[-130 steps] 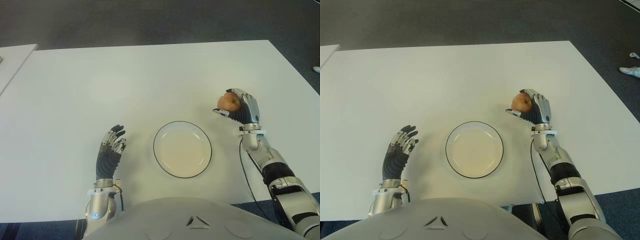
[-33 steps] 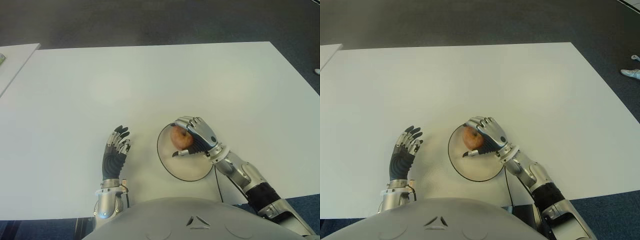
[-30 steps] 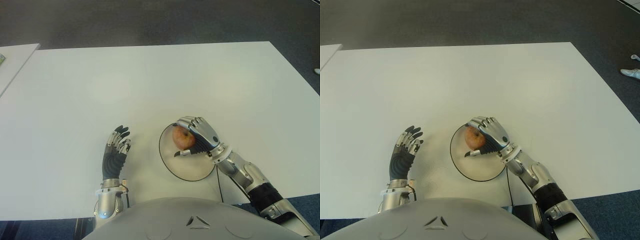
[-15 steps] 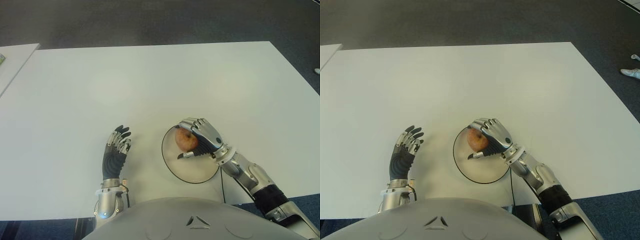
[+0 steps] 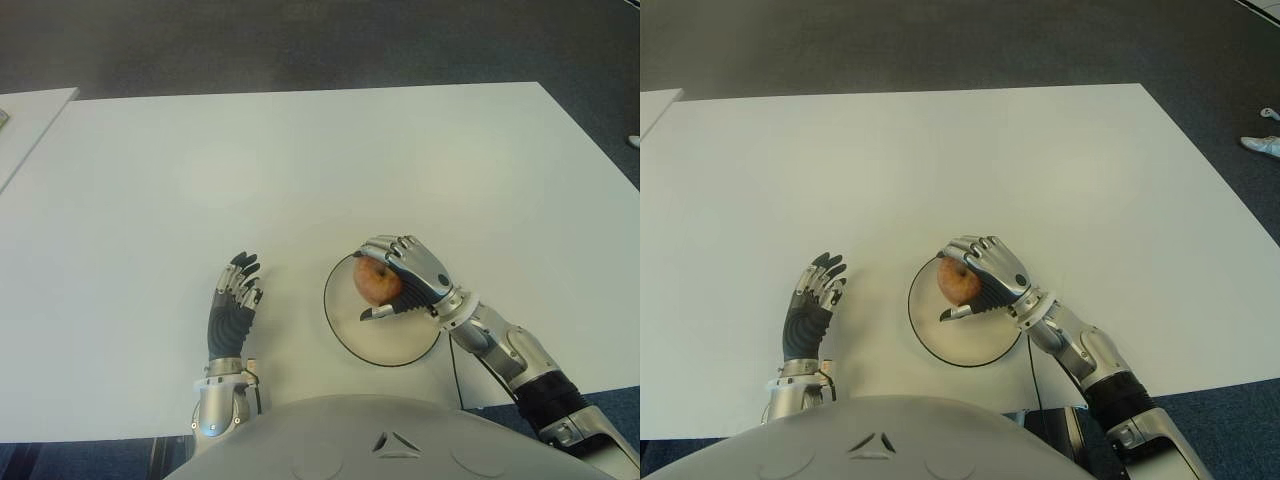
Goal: Put the apples into the plate.
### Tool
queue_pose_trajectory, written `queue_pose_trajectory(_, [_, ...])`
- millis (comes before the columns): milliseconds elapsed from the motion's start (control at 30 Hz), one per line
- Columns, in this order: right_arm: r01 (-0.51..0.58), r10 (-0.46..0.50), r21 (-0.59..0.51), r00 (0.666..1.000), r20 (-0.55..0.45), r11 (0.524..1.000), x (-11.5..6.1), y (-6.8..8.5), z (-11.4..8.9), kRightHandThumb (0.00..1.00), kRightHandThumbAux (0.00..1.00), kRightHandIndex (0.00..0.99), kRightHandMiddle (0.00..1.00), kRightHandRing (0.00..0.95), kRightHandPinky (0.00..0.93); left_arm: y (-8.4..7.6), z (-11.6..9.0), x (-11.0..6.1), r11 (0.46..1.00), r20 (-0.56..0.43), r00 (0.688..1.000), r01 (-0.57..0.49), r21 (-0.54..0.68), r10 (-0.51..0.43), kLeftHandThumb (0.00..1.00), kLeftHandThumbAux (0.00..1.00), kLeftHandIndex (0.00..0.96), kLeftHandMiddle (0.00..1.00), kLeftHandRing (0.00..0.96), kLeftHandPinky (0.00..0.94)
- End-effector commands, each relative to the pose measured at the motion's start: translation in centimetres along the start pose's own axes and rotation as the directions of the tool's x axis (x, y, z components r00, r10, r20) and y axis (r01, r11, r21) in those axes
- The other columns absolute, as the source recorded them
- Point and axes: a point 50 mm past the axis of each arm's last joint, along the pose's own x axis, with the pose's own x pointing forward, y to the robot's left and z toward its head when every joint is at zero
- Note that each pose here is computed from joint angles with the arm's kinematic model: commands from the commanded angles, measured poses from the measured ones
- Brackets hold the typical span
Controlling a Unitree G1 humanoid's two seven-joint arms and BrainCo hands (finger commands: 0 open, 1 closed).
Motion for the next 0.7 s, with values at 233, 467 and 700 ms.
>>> queue_pose_trajectory(233, [-0.027,0.026,-0.011,0.999,-0.029,1.000,-0.02,-0.43,-0.22,0.168,0.326,0.132,0.151,0.094,0.040,-0.41,-0.70,0.02,1.000,-0.024,1.000,-0.004,0.006,0.004,0.186,0.628,0.152,0.178,0.191,0.205])
queue_pose_trajectory(467, [-0.018,0.018,-0.026,0.999,-0.032,0.999,0.14,-0.72,-0.20,0.177,0.243,0.044,0.039,0.013,0.003,-0.46,-0.87,0.07,1.000,-0.033,0.999,0.000,0.004,0.000,0.189,0.627,0.149,0.171,0.183,0.201])
queue_pose_trajectory(700, [-0.030,0.029,-0.049,0.999,-0.024,0.998,0.48,-1.19,-0.23,0.176,0.160,0.003,0.002,0.000,0.000,-0.44,-1.04,0.17,1.000,-0.039,0.999,-0.004,-0.011,0.004,0.183,0.630,0.142,0.168,0.182,0.198])
